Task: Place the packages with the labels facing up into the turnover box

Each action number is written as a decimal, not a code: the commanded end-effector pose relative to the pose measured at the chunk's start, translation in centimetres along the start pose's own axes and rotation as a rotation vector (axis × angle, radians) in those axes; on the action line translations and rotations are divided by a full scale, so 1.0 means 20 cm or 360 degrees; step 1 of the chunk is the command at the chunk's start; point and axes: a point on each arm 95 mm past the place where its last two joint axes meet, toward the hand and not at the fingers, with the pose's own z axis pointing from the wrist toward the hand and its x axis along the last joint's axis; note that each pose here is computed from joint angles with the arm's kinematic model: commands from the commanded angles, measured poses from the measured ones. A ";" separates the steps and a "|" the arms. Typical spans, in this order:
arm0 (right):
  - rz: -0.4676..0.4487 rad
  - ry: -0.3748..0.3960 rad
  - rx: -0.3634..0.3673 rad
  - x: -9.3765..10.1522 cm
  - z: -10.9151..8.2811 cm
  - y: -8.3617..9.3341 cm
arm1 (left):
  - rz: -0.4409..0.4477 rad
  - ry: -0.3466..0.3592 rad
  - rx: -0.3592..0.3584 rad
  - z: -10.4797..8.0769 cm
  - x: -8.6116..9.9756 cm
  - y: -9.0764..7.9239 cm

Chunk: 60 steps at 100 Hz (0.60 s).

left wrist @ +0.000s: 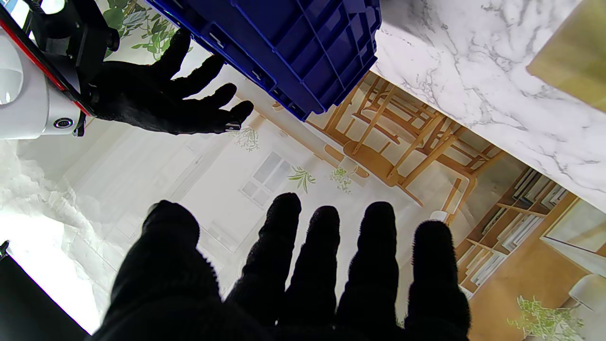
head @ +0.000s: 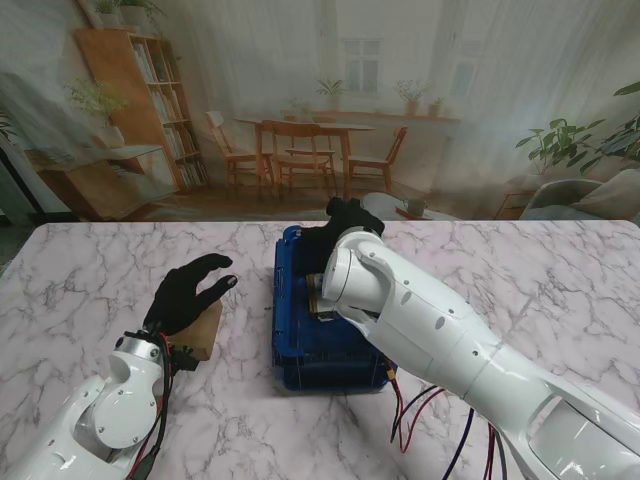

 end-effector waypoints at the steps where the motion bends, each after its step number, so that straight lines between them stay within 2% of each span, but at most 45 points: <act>1: -0.0004 0.0013 0.0020 0.02 0.00 -0.01 | -0.0008 0.0003 -0.0021 0.00 0.00 0.01; 28: 0.0032 0.0046 -0.0008 0.01 -0.03 0.01 | -0.0009 0.0003 -0.0019 0.00 0.00 0.01; 60: 0.0153 0.0199 -0.0125 0.00 -0.19 0.18 | -0.0007 0.0002 -0.0023 0.00 0.00 0.01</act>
